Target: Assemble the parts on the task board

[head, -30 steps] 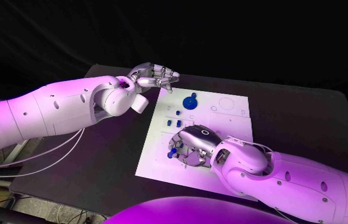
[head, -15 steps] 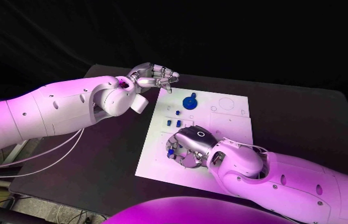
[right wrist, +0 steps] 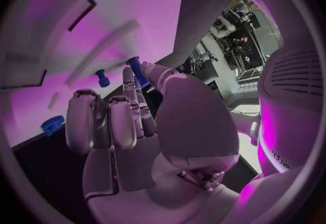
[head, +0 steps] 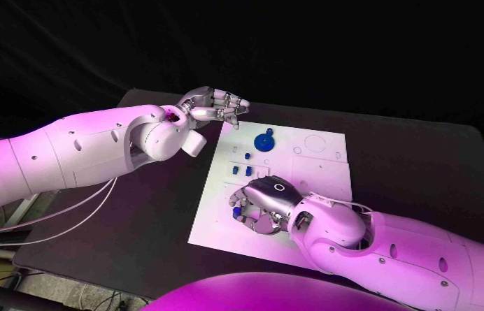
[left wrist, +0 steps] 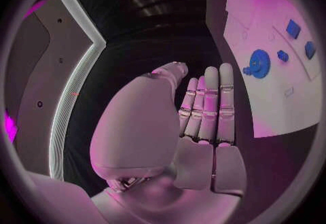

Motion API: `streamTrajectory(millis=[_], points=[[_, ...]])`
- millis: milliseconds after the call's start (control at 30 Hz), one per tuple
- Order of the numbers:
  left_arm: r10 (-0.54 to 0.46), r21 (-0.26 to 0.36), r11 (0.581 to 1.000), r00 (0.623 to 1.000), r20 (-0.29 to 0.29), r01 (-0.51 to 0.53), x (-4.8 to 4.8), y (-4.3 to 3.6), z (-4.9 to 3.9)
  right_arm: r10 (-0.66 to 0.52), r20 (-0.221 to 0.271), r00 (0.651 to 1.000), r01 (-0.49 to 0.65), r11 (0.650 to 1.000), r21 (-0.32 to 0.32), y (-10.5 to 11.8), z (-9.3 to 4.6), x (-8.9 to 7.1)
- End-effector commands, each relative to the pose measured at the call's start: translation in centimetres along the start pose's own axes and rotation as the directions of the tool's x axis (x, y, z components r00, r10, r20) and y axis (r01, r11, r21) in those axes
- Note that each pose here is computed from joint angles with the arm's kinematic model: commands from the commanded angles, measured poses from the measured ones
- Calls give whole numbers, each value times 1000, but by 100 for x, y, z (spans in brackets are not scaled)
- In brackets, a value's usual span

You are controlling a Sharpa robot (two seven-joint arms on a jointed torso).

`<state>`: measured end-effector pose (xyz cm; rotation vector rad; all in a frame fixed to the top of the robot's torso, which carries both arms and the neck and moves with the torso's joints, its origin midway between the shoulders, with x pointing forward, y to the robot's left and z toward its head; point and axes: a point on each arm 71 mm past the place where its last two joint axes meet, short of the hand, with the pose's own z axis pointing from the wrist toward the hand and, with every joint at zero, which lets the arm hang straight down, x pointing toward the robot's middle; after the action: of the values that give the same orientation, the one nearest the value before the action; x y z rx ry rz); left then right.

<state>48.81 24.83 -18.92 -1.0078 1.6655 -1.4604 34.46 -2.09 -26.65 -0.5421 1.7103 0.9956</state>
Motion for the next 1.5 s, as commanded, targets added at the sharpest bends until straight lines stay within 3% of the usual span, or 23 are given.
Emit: streamTrajectory(millis=[33, 300, 433, 500, 567, 700, 867, 1067, 1233, 1500], points=[[-3, 8, 1000, 1000, -19, 3, 20, -13, 3, -2, 37, 999, 1, 1000, 9, -9, -17, -23], [-3, 8, 1000, 1000, -17, 3, 9, -11, -2, 61, 168, 984, -61, 998, 0, -31, -156, -146], [-4, 6, 1000, 1000, -16, 4, 1, -9, -5, 132, 241, 961, -132, 991, -16, -75, -313, -284], [-5, 6, 1000, 1000, -16, 5, 1, -7, -6, 176, 254, 951, -181, 984, -6, -133, -385, -350], [-5, 6, 1000, 1000, -17, 5, 0, -6, -6, 235, 242, 941, -250, 968, 31, -249, -477, -425], [-6, 7, 1000, 1000, -16, 6, -6, -4, -11, 361, 169, 917, -387, 907, 167, -593, -704, -552], [-11, 16, 1000, 1000, -15, 11, -7, -4, -13, 426, 144, 893, -449, 836, 315, -927, -1030, -630], [-20, 35, 999, 999, -39, 22, 23, -3, -13, 400, 154, 903, -425, 793, 437, -1123, -1384, -657], [-23, 43, 999, 999, -46, 25, 39, 5, -8, 328, 158, 931, -361, 767, 531, -1197, -1667, -638], [-25, 46, 999, 999, -49, 27, 52, 14, 1, 254, 121, 960, -275, 755, 595, -1141, -1793, -526]])
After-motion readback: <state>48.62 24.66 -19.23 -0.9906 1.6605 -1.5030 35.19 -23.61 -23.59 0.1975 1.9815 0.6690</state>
